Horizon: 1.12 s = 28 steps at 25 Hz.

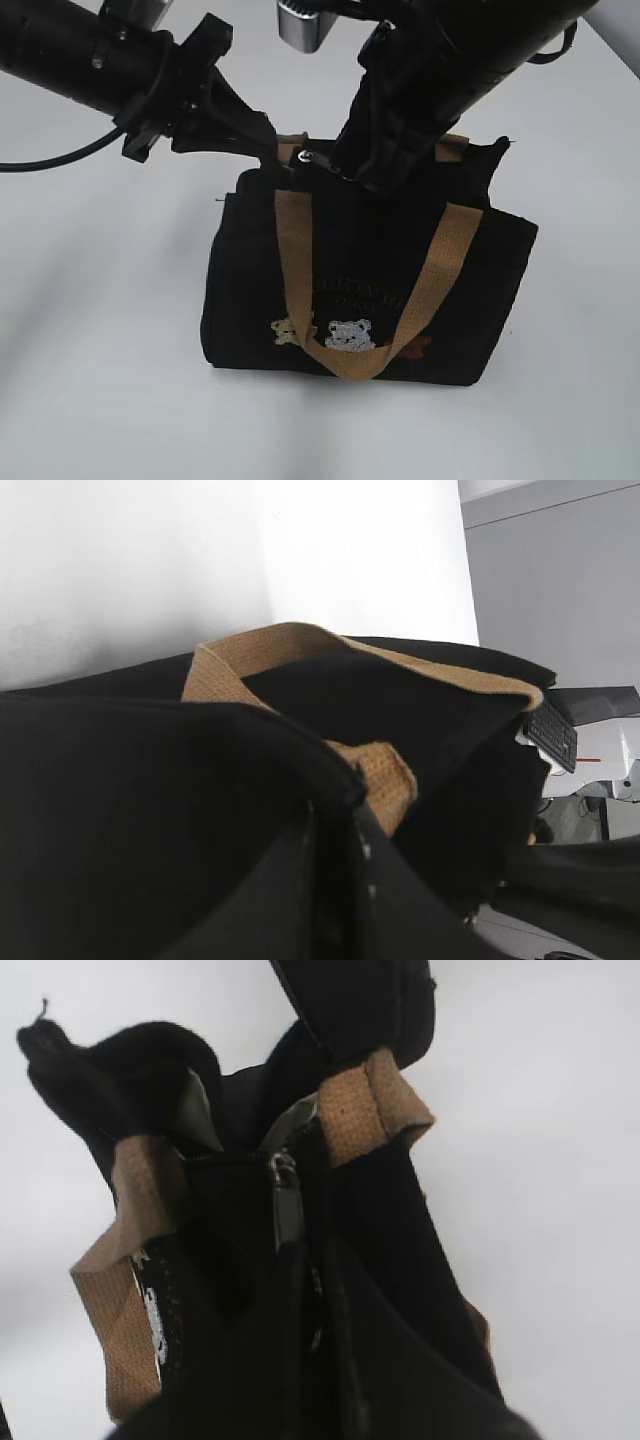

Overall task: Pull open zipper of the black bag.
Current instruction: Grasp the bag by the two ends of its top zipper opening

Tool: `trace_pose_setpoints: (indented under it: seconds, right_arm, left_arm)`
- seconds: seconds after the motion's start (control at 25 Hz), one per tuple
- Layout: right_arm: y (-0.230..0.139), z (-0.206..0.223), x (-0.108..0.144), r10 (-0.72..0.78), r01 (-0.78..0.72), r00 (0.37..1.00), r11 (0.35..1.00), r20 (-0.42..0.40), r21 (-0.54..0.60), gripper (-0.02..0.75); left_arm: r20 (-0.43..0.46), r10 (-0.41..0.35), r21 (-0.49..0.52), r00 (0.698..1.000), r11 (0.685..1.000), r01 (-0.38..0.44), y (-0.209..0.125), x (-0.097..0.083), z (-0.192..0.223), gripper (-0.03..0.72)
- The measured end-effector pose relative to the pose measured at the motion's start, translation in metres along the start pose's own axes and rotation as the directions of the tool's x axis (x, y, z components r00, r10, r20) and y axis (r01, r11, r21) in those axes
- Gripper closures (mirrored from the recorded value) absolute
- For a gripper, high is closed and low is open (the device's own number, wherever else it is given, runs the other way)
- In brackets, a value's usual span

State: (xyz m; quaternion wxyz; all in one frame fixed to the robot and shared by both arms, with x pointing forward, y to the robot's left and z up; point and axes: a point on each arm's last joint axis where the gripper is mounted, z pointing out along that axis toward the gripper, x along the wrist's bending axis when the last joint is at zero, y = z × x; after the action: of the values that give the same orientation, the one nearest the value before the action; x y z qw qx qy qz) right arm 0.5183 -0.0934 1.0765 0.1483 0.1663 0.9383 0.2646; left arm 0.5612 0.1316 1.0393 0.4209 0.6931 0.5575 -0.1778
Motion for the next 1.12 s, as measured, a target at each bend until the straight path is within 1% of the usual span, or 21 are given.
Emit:
trace_pose_setpoints:
  seconds: [0.28, 0.64, 0.84, 1.12]
  right_arm:
    - [0.0, 0.0, 0.001, 0.03, -0.03, 1.0, 1.0, -0.006, 0.001, 0.725]
    - [0.001, 0.008, 0.004, 0.089, -0.09, 0.994, 0.996, -0.066, -0.01, 0.726]
    - [0.001, 0.011, 0.004, 0.094, -0.094, 0.993, 0.996, -0.071, -0.006, 0.726]
    - [-0.002, 0.018, 0.005, 0.103, -0.101, 0.99, 0.995, -0.098, 0.025, 0.689]
  left_arm:
    - [-0.009, 0.012, 0.01, 1.0, 1.0, -0.012, -0.001, 0.001, 0.0, 0.676]
    - [-0.026, 0.03, 0.021, 0.999, 0.999, -0.029, -0.002, 0.002, 0.0, 0.676]
    - [-0.03, 0.035, 0.028, 0.999, 0.999, -0.035, -0.002, 0.002, 0.0, 0.676]
    - [-0.035, 0.041, 0.031, 0.999, 0.999, -0.04, -0.003, 0.003, 0.0, 0.676]
